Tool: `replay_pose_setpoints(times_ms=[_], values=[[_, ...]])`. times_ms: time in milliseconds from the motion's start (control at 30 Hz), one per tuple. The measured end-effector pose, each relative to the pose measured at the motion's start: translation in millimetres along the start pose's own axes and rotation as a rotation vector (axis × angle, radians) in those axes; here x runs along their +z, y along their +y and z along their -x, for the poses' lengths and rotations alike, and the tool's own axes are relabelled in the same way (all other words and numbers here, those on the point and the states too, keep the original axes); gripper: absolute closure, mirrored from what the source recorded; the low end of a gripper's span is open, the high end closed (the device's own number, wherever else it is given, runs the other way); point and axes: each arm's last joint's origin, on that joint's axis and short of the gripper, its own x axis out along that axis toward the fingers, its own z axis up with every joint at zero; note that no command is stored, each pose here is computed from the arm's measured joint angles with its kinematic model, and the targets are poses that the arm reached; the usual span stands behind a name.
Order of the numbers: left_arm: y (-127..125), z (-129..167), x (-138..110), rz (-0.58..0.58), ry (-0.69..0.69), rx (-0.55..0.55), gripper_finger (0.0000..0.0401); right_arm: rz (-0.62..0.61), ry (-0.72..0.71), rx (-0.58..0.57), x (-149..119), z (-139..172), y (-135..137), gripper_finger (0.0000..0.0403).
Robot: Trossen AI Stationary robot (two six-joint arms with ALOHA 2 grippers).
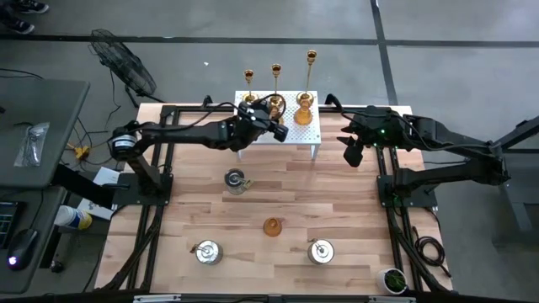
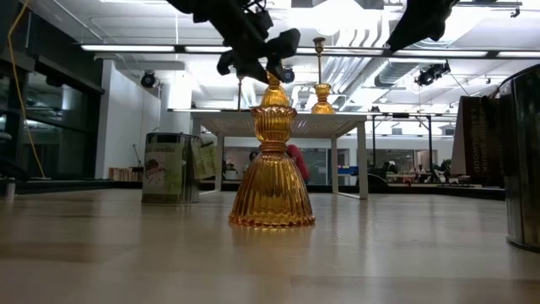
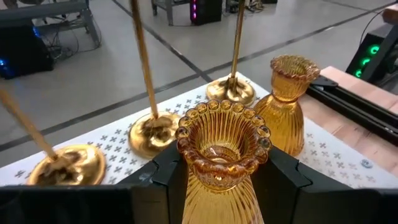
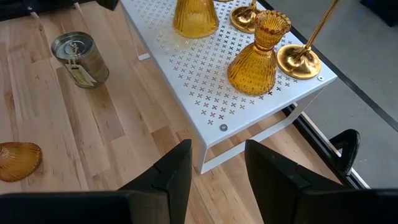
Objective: Pick & Place candle stick holders
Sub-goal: Put the top brown glass candle holder on the shelf aligned with the other brown glass candle holder
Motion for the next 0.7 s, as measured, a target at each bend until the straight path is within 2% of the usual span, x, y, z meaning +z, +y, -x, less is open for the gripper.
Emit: replay_pose_setpoints(times_ms=[400,700], values=[[-9,-14,-7,-0.014,0.008,0.031,0.0263,-0.001,0.000,0.000,0,0,0,0.0263],[-4,-17,-7,-0.013,0.007,0.070,0.0263,-0.003,0.000,0.000,0,0,0,0.0263]])
